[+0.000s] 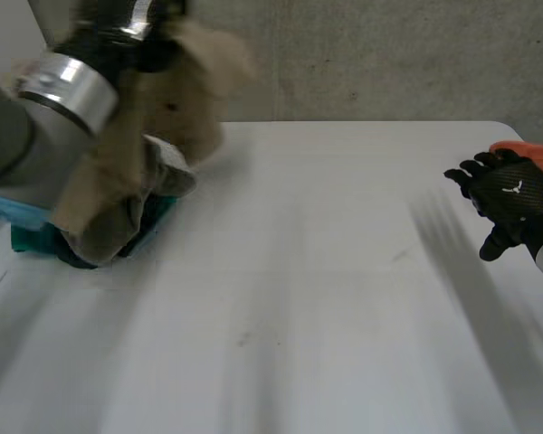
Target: Fold the laundry.
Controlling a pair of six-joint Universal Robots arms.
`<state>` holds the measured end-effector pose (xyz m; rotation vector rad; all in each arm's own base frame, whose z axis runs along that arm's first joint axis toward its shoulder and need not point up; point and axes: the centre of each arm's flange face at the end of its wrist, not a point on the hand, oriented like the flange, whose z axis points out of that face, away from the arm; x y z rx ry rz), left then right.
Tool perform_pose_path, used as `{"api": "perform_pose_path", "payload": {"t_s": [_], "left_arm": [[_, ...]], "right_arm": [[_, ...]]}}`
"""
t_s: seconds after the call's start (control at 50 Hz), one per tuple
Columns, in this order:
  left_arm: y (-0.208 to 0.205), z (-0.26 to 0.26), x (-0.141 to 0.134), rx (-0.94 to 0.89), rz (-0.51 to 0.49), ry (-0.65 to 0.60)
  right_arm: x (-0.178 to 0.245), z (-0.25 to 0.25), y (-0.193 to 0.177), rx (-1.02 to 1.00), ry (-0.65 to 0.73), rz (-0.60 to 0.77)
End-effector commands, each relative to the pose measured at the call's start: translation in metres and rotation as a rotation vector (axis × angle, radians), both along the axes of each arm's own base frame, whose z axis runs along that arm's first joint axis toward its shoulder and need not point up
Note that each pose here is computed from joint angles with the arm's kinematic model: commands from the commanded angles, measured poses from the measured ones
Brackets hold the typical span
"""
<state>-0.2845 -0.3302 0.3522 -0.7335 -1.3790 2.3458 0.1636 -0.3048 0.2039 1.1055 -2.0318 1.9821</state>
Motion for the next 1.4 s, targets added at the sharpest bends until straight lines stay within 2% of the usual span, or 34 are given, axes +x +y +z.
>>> {"api": "perform_pose_path", "payload": {"t_s": [0.02, 0.12, 0.2, 0.34, 0.42, 0.48, 0.58, 0.66, 0.74, 0.88, 0.96, 1.02, 1.12, 1.2, 1.28, 1.32, 1.4], "left_arm": [[0.089, -0.043, -0.088, 0.134, -0.38, -0.025], [0.097, -0.116, -0.118, 0.277, -0.436, -0.107], [0.097, -0.154, -0.12, 0.344, -0.43, -0.185], [0.12, -0.166, -0.118, 0.337, -0.429, -0.314], [0.127, -0.121, -0.103, 0.295, -0.378, -0.286], [0.13, -0.106, -0.093, 0.294, -0.327, -0.271], [0.143, -0.084, -0.064, 0.331, -0.176, -0.233], [0.154, -0.091, -0.045, 0.414, -0.099, -0.205], [0.16, -0.111, -0.033, 0.543, -0.061, -0.158], [0.159, -0.137, -0.02, 0.761, -0.028, -0.053], [0.155, -0.175, -0.019, 0.971, 0.002, -0.069], [0.158, -0.188, -0.024, 1.058, -0.031, -0.079], [0.163, -0.197, -0.041, 1.191, -0.185, -0.047], [0.155, -0.188, -0.047, 1.163, -0.198, -0.018], [0.139, -0.167, -0.043, 1.063, -0.119, 0.038], [0.128, -0.134, -0.037, 0.948, -0.076, 0.105], [0.122, -0.08, -0.03, 0.766, -0.088, 0.143]], "right_arm": [[-0.003, 0.006, -0.001, -0.009, -0.027, -0.031], [-0.002, 0.005, 0.0, -0.002, -0.034, -0.03], [-0.001, 0.004, 0.001, 0.005, -0.036, -0.025], [0.0, 0.004, 0.001, 0.01, -0.037, -0.021], [0.0, 0.005, 0.003, 0.025, -0.04, -0.025], [0.0, 0.008, 0.005, 0.076, -0.074, -0.033], [-0.001, 0.023, 0.011, 0.232, -0.189, -0.076], [0.006, 0.026, 0.028, 0.397, -0.26, -0.045], [0.014, 0.022, 0.033, 0.422, -0.282, 0.046], [0.047, -0.017, 0.039, 0.48, -0.26, 0.161], [0.054, -0.03, 0.036, 0.476, -0.245, 0.165], [0.055, -0.032, 0.034, 0.456, -0.236, 0.16], [0.054, -0.032, 0.032, 0.424, -0.217, 0.145], [0.053, -0.012, 0.032, 0.346, -0.211, 0.131], [0.048, 0.021, 0.033, 0.238, -0.218, 0.117], [0.046, 0.045, 0.035, 0.155, -0.227, 0.113], [0.043, 0.099, 0.043, -0.017, -0.239, 0.115]]}}
